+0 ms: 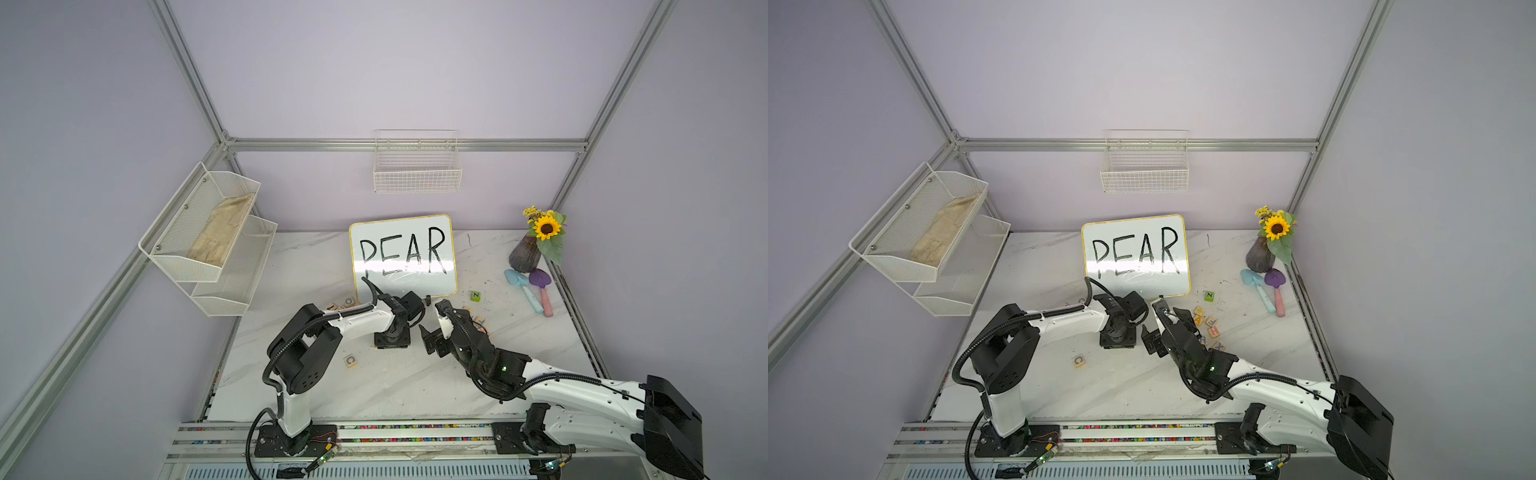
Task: Spell the uppercase word “pear” with letter blocks
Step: Place the letter block at the center of the board.
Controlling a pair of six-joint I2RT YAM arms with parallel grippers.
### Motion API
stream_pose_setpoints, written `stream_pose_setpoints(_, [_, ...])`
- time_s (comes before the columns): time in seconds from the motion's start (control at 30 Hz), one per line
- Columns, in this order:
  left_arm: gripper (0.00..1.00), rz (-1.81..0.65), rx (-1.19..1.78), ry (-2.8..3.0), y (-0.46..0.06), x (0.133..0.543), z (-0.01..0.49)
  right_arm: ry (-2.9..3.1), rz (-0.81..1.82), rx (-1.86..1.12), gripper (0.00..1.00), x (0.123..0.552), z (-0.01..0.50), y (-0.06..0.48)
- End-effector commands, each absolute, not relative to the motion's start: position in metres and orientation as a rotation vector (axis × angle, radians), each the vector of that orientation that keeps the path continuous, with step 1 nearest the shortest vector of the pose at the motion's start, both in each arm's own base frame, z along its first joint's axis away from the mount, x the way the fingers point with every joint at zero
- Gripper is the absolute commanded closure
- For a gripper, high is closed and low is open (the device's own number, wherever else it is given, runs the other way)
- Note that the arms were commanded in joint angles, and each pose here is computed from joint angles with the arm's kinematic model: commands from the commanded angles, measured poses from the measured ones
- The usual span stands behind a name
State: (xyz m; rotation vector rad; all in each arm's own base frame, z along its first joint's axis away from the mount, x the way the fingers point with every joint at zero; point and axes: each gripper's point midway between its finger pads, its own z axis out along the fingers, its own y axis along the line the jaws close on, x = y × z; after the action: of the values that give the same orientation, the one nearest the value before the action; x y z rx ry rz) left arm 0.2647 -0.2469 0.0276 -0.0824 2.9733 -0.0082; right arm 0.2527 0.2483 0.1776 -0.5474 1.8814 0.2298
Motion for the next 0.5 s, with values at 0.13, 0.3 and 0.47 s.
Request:
stream_pose_setpoints(0.13, [0.53, -0.119, -0.062, 2.879, -0.265, 0.285, 0.068, 1.872, 0.230, -0.518, 0.03, 0.257, 0.187, 0.248])
stream_pose_setpoints(0.3, [0.50, -0.155, -0.051, 2.846, -0.270, 0.290, 0.081, 1.865, 0.232, -0.507, 0.03, 0.258, 0.189, 0.246])
stream_pose_setpoints(0.47, [0.48, -0.183, -0.040, 2.815, -0.274, 0.296, 0.095, 1.857, 0.229, -0.493, 0.03, 0.259, 0.193, 0.242])
